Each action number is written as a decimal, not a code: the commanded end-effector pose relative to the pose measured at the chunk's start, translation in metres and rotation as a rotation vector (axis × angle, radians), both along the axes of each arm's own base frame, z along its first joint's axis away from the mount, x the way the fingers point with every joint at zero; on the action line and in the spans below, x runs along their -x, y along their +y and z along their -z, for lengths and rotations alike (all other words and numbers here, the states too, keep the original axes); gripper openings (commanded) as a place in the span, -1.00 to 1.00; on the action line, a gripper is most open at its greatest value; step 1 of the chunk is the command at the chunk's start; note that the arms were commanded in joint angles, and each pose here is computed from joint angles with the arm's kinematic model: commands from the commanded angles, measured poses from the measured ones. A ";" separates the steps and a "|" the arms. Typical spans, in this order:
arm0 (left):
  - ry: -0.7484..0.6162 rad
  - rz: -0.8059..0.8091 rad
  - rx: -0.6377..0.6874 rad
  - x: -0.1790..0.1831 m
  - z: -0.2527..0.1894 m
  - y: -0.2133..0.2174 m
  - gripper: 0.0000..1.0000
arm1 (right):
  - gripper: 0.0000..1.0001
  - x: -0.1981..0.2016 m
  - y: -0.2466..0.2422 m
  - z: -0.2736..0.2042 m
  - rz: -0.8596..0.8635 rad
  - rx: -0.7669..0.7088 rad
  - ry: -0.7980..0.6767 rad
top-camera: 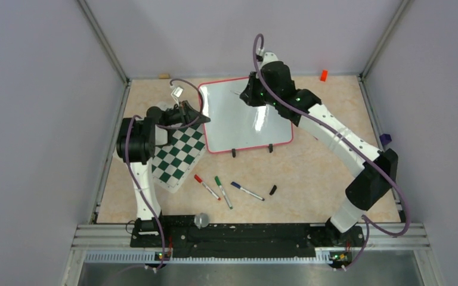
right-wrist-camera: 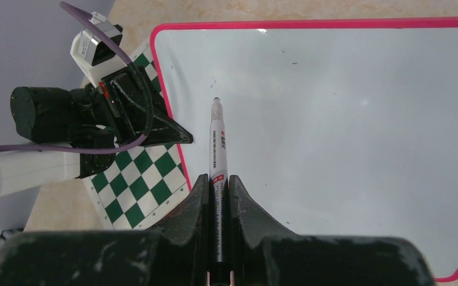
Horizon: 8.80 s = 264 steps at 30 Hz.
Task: Write a sentence on the whiteboard
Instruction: Hold the whiteboard on the whiteboard stand, then write a sentence on the whiteboard.
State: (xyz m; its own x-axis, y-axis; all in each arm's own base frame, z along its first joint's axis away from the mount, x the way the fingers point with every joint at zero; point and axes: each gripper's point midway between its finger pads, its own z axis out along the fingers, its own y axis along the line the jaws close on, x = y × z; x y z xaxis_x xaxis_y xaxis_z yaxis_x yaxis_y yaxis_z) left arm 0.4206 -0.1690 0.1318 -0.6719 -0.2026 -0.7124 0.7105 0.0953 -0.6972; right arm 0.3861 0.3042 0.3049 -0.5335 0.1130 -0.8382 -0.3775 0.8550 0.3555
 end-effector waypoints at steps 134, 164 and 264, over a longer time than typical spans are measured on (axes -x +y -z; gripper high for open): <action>-0.048 0.063 -0.001 0.047 -0.015 -0.029 -1.00 | -1.00 -0.004 0.077 0.054 -0.025 0.133 0.027; -0.052 0.067 -0.002 0.049 -0.014 -0.031 -1.00 | -1.00 -0.003 0.068 0.012 -0.038 0.099 -0.097; -0.070 0.086 -0.011 0.053 -0.017 -0.030 -1.00 | -1.00 -0.030 0.049 0.046 0.098 0.321 -0.033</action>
State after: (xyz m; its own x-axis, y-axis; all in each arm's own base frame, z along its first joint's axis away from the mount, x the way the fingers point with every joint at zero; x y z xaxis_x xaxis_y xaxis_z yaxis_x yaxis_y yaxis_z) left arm 0.3928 -0.1902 0.1357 -0.6717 -0.2281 -0.7049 0.7042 0.0990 -0.7031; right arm 0.4018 0.3544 0.2463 -0.5409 -0.1416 -0.8291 -0.3419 0.9376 0.0630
